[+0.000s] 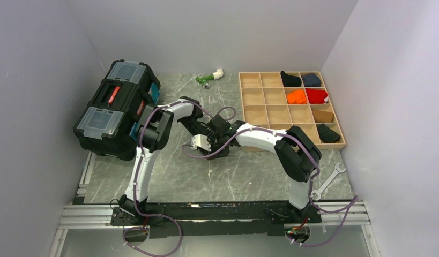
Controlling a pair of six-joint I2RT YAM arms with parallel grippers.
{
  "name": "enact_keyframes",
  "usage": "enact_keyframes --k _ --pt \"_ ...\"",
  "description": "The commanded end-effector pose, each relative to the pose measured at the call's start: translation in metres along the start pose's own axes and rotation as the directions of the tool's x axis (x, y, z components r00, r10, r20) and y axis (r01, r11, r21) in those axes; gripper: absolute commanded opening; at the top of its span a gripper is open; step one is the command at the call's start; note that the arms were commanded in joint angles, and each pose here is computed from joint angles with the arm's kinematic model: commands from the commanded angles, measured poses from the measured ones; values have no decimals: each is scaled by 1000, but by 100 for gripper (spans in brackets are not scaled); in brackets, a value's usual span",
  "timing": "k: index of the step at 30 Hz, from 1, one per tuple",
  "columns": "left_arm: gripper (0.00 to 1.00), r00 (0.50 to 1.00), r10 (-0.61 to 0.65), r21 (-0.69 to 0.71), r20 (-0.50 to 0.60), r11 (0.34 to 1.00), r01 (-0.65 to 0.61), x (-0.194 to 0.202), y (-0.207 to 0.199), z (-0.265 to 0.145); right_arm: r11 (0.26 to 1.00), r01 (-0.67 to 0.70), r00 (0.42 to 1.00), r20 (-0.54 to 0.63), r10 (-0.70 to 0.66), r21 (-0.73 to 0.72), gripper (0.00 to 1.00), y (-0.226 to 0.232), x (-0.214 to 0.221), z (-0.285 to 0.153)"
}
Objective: Roll the underwear
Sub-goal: Roll the underwear to the center of the board.
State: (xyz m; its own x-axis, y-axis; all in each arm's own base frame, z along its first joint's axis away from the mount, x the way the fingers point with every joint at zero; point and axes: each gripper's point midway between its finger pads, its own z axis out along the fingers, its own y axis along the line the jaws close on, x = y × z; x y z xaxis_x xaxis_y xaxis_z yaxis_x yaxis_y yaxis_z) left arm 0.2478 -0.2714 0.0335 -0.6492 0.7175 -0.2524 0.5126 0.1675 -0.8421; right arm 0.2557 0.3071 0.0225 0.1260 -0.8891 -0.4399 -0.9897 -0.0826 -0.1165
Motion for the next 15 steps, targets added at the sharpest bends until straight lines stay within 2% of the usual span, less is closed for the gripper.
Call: enact_keyframes --k 1,15 --pt "47 997 80 -73 17 994 -79 -1 -2 -17 981 -104 992 -94 89 -166 0 44 32 11" --pt "50 991 90 -158 102 985 -73 14 -14 -52 959 -157 987 -73 144 -235 0 49 23 -1"
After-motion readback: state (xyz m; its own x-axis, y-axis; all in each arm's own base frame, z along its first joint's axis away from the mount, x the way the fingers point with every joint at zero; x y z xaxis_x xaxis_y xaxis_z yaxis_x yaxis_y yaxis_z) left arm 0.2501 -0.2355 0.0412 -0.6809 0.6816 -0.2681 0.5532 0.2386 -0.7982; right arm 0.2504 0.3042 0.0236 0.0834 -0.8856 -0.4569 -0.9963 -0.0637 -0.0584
